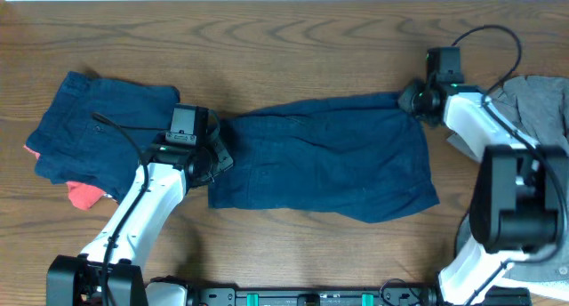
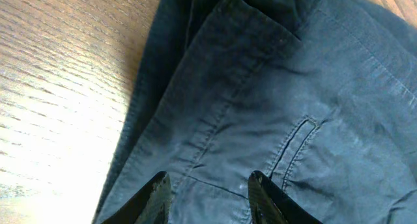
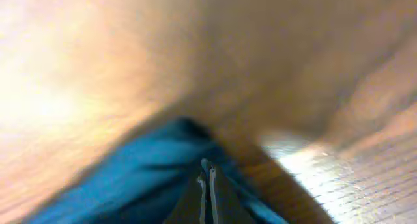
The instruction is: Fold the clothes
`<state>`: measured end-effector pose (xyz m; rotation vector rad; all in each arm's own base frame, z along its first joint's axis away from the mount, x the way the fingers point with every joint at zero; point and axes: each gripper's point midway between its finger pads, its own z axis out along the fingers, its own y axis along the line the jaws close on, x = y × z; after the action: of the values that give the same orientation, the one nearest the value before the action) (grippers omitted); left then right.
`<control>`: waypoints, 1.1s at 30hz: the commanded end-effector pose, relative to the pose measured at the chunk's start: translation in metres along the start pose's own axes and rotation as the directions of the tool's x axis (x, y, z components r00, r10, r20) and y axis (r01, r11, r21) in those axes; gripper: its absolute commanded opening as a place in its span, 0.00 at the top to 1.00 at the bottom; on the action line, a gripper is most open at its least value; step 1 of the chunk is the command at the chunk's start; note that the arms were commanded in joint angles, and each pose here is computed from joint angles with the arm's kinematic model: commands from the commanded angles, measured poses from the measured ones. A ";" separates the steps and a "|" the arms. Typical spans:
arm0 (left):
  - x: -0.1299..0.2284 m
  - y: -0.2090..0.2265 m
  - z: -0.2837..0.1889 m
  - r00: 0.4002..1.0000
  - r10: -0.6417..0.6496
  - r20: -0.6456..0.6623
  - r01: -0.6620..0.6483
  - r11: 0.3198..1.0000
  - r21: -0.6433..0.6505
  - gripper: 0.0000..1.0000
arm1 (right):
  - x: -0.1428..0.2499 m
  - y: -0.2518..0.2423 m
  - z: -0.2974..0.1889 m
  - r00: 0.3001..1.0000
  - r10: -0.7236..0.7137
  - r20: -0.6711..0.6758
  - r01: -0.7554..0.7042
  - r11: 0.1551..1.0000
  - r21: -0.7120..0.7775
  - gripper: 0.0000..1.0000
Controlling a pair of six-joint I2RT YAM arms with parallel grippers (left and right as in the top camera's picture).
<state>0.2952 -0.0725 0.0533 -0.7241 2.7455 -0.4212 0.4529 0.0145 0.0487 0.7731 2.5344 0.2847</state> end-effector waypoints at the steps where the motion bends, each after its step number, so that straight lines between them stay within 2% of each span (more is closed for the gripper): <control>1: 0.001 -0.001 -0.001 1.000 0.010 -0.004 -0.010 1.000 0.004 0.59 | -0.026 0.048 -0.050 0.988 -0.094 0.124 0.112 0.983 -0.144 0.99; 5: 0.001 -0.001 -0.001 1.000 0.010 -0.005 -0.010 1.000 0.004 0.59 | -0.029 0.074 -0.070 0.971 -0.139 0.193 0.176 0.966 -0.191 0.99; 8: 0.001 -0.001 -0.001 1.000 0.010 -0.005 -0.010 1.000 0.004 0.59 | -0.030 0.074 -0.064 0.960 -0.154 0.232 0.187 0.974 -0.125 0.99; 13: 0.001 -0.001 -0.001 1.000 0.010 -0.004 -0.010 1.000 0.004 0.59 | -0.030 0.060 -0.030 0.952 -0.172 0.255 0.179 0.984 -0.006 0.91; 18: -0.004 -0.005 -0.001 1.000 0.014 0.015 -0.014 1.000 0.019 0.59 | -0.018 0.044 0.025 0.962 -0.173 0.210 0.167 0.985 0.043 0.95; 19: -0.006 -0.007 -0.001 1.000 0.015 0.023 -0.016 1.000 0.026 0.55 | -0.014 0.040 0.034 0.966 -0.163 0.200 0.157 0.986 0.048 0.93; 20: -0.009 -0.009 -0.001 0.999 0.017 0.034 -0.019 0.999 0.035 0.53 | -0.010 0.036 0.044 0.970 -0.158 0.186 0.150 0.987 0.055 0.85; 21: -0.011 -0.011 -0.001 0.999 0.019 0.046 -0.021 0.999 0.044 0.49 | -0.007 0.034 0.050 0.972 -0.156 0.175 0.148 0.987 0.059 0.71; 22: -0.014 -0.014 -0.002 0.998 0.022 0.059 -0.025 0.998 0.053 0.46 | -0.004 0.032 0.054 0.974 -0.158 0.164 0.150 0.987 0.062 0.63; 24: -0.022 -0.015 -0.002 0.995 0.023 0.093 -0.028 0.998 0.050 0.41 | -0.001 0.028 0.056 0.974 -0.171 0.147 0.161 0.984 0.077 0.60; 27: -0.026 -0.012 -0.003 0.993 0.024 0.116 -0.028 0.999 0.033 0.41 | -0.009 0.029 0.042 0.962 -0.222 0.159 0.212 0.974 0.074 0.47; 33: -0.027 -0.008 -0.003 0.992 0.023 0.124 -0.024 1.000 0.010 0.40 | -0.045 0.028 -0.034 0.943 -0.234 0.237 0.224 0.972 0.067 0.41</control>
<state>0.3195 -0.0708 0.0630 -0.6904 2.6389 -0.4265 0.4799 0.0291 0.0414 0.5066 2.4827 0.0656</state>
